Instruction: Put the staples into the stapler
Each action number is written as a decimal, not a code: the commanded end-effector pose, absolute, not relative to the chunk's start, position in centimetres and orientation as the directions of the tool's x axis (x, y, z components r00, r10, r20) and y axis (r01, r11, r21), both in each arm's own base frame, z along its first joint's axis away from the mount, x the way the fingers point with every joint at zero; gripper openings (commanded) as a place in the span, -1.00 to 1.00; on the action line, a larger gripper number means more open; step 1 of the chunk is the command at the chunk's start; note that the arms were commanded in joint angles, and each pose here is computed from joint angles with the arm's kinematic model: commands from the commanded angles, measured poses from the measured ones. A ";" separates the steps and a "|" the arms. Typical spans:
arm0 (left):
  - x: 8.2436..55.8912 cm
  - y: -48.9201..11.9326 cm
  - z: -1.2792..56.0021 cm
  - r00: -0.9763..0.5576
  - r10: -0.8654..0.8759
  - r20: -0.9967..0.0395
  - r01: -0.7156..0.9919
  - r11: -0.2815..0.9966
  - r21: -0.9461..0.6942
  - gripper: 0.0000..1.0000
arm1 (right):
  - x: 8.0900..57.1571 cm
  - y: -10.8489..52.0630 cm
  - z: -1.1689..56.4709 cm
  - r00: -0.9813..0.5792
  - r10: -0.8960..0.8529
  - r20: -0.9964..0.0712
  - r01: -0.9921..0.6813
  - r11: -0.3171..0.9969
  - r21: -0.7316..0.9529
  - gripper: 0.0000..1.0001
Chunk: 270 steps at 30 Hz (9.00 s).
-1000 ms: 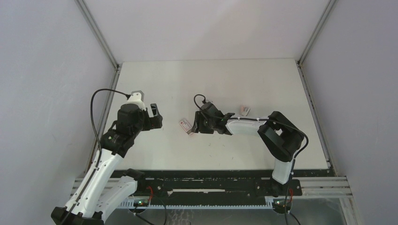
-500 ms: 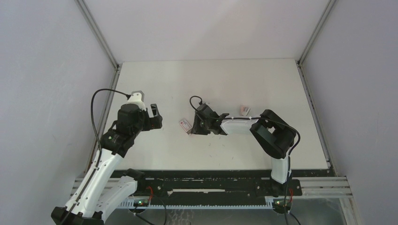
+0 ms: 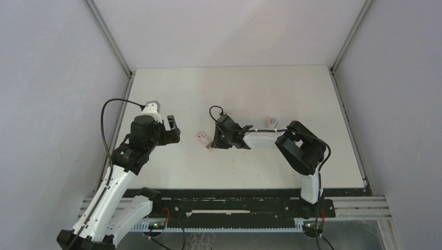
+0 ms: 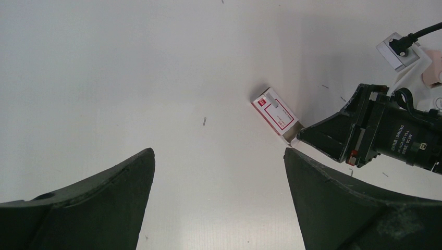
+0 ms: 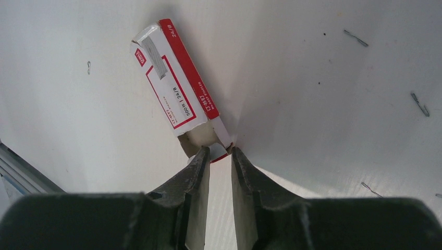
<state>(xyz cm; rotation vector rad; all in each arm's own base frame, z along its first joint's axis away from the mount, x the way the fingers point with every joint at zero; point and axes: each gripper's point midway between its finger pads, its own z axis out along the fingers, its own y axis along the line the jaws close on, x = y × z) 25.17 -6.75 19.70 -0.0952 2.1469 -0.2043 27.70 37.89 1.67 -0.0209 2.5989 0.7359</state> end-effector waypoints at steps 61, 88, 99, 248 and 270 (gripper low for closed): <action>29.8 -28.7 8.5 -0.604 0.024 -0.797 0.656 0.583 -0.480 0.78 | 25.4 25.5 10.6 -0.721 -0.072 -0.689 -0.480 0.769 0.421 0.14; 22.6 -26.3 3.9 -0.695 0.166 -0.699 0.611 0.648 -0.454 0.76 | 25.2 23.8 11.1 -0.702 -0.007 -0.712 -0.430 0.801 0.417 0.14; 22.2 -25.2 3.9 -0.593 0.267 -0.759 0.650 0.715 -0.257 0.75 | 24.8 24.1 10.4 -0.730 0.008 -0.684 -0.410 0.794 0.448 0.06; 28.4 -8.8 31.1 -0.295 -0.226 -0.929 0.227 0.927 -0.297 0.96 | 28.7 12.5 4.2 -0.864 0.021 -0.503 -0.038 0.994 0.107 -0.38; 28.0 -8.9 28.6 -0.348 -0.265 -0.899 0.202 0.915 -0.348 0.87 | 29.8 13.1 3.2 -0.868 -0.034 -0.496 -0.092 0.992 0.092 -1.00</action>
